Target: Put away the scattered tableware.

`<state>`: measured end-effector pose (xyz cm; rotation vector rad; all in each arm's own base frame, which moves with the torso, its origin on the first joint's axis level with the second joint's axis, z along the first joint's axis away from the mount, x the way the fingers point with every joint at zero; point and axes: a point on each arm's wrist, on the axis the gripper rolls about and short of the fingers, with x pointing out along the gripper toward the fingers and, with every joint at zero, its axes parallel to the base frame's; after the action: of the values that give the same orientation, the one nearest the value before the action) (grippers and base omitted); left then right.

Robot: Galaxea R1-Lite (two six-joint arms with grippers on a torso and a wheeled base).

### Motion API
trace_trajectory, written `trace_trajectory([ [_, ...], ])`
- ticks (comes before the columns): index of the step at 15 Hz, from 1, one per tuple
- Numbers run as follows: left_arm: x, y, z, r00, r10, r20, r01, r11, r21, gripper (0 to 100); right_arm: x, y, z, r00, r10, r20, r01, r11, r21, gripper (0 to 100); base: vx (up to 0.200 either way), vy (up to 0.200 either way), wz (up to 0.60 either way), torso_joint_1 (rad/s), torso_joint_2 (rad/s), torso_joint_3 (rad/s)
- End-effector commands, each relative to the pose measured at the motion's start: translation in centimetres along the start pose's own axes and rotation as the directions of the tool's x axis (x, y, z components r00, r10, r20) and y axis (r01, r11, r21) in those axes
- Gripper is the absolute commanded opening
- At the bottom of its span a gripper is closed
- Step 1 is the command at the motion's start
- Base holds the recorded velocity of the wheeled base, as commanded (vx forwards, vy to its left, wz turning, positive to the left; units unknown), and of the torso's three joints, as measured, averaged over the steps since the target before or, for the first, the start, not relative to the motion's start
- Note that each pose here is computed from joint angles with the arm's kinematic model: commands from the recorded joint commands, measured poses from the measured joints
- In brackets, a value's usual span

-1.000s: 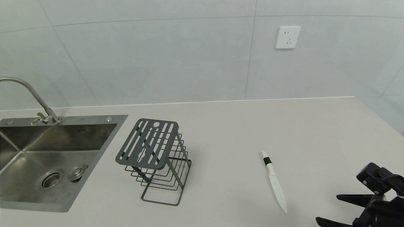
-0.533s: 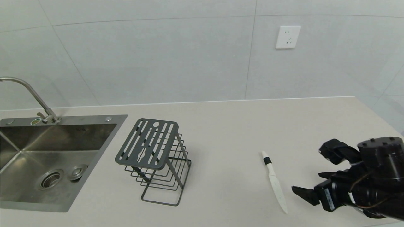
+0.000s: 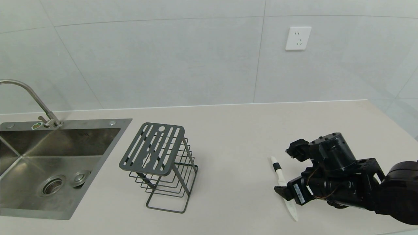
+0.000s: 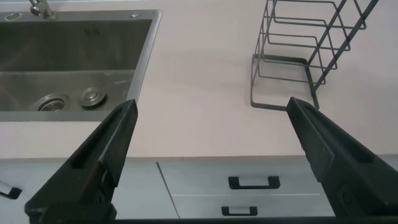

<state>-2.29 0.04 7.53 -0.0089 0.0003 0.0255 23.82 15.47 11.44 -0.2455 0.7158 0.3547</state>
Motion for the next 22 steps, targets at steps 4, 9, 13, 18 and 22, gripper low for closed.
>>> trace_trajectory([
  [4, 0.0, 0.0, 0.0, 1.0, 0.001, -0.001, -0.001, 1.0, 0.0, 100, 3.8, 0.6, -0.1, 0.998, -0.017, -0.056, 0.017, 1.0, -0.008, 100, 0.0, 0.0, 0.0, 0.0, 0.0, 0.0],
  [9, 0.0, 0.0, 0.0, 1.0, 0.001, -0.001, -0.001, 1.0, 0.0, 100, 5.9, -0.3, 0.4, 0.996, -0.053, -0.071, 0.054, 0.998, 0.015, 100, 0.0, 0.0, 0.0, 0.0, 0.0, 0.0],
  [13, 0.0, 0.0, 0.0, 1.0, 0.001, -0.001, -0.001, 1.0, 0.0, 100, 6.5, -0.8, 0.4, 0.997, -0.053, -0.059, 0.054, 0.998, 0.032, 100, 0.0, 0.0, 0.0, 0.0, 0.0, 0.0],
  [18, 0.0, 0.0, 0.0, 1.0, 0.001, -0.001, -0.001, 1.0, 0.0, 100, 6.9, -0.8, 0.3, 0.997, -0.051, -0.061, 0.053, 0.998, 0.033, 100, 0.0, 0.0, 0.0, 0.0, 0.0, 0.0],
  [22, 0.0, 0.0, 0.0, 1.0, 0.001, -0.001, -0.001, 1.0, 0.0, 100, 7.1, -0.7, -0.1, 0.997, -0.021, -0.078, 0.023, 0.999, 0.034, 0, 0.0, 0.0, 0.0, 0.0, 0.0, 0.0],
])
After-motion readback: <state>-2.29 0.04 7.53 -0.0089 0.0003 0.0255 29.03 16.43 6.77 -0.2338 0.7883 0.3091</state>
